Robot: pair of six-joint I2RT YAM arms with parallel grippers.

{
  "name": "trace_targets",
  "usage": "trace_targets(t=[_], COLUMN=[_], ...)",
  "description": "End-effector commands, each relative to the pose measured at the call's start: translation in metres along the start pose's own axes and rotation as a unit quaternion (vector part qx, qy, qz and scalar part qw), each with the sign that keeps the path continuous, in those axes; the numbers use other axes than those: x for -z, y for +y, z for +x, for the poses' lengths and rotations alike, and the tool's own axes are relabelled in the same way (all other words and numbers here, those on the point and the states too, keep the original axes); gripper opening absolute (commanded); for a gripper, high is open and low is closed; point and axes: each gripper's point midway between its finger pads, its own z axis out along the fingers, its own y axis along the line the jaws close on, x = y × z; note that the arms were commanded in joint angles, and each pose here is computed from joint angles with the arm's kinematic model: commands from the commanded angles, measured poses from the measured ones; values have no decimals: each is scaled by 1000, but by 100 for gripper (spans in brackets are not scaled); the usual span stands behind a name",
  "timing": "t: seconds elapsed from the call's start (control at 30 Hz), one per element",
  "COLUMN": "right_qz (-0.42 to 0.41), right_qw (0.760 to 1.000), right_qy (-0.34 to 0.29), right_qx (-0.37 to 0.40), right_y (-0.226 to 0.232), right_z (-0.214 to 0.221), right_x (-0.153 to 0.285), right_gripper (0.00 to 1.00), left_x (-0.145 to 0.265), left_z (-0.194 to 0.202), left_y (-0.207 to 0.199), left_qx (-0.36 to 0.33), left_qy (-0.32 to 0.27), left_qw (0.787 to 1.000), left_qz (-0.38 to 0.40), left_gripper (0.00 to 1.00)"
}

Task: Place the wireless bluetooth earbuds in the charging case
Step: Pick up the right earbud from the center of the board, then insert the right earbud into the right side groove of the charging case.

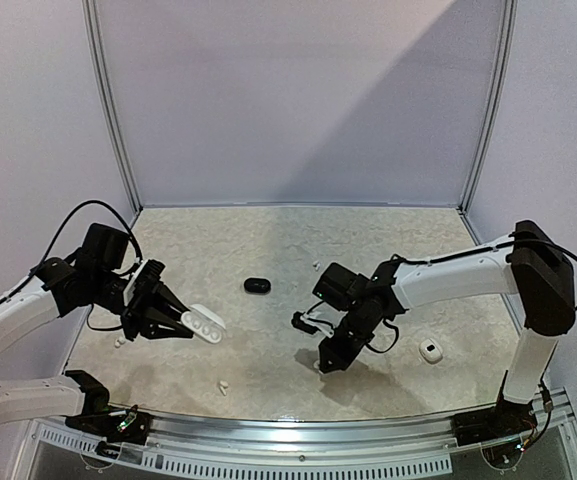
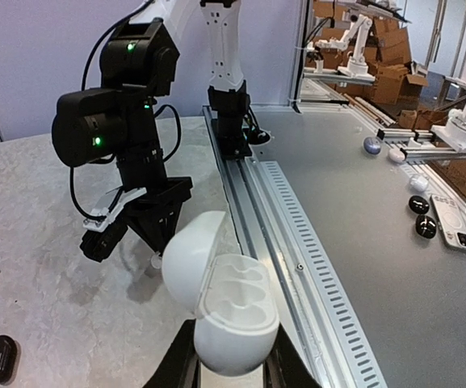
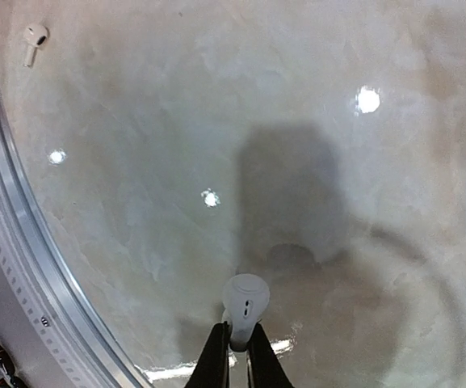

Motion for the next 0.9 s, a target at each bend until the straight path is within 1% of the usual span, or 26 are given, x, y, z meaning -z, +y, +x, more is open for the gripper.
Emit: trace_targets(t=[0.0, 0.13, 0.23, 0.33, 0.43, 0.47, 0.53, 0.63, 0.7, 0.77, 0.87], right_qz=[1, 3, -7, -39, -47, -44, -38, -30, -21, -11, 9], right_qw=[996, 983, 965, 942, 922, 914, 900, 893, 890, 892, 894], right_qy=[-80, -162, -233, -292, -334, -345, -355, -344, -333, -313, -289], right_qx=[51, 87, 124, 164, 192, 210, 249, 287, 309, 327, 341], right_y=[25, 50, 75, 102, 123, 131, 148, 165, 174, 177, 174], right_z=[-48, -92, -117, -127, -131, -133, -133, -139, -142, -146, -148], right_x=[56, 122, 179, 221, 249, 256, 262, 261, 256, 243, 230], right_gripper=[0, 0, 0, 0, 0, 0, 0, 0, 0, 0, 0], left_x=[-2, -1, 0, 1, 2, 3, 4, 4, 3, 1, -1], left_z=[-9, -20, -30, -35, -37, -41, -47, -54, -54, -53, -52], left_y=[11, 33, 47, 61, 73, 76, 79, 77, 74, 70, 65], left_qx=[18, 48, 66, 91, 116, 109, 109, 101, 93, 84, 68], left_qy=[-8, -26, -41, -51, -57, -63, -71, -76, -74, -70, -63], left_qw=[1000, 997, 993, 989, 984, 983, 981, 982, 984, 985, 988], left_qz=[-20, -62, -84, -106, -127, -133, -141, -138, -135, -131, -125], left_gripper=[0, 0, 0, 0, 0, 0, 0, 0, 0, 0, 0])
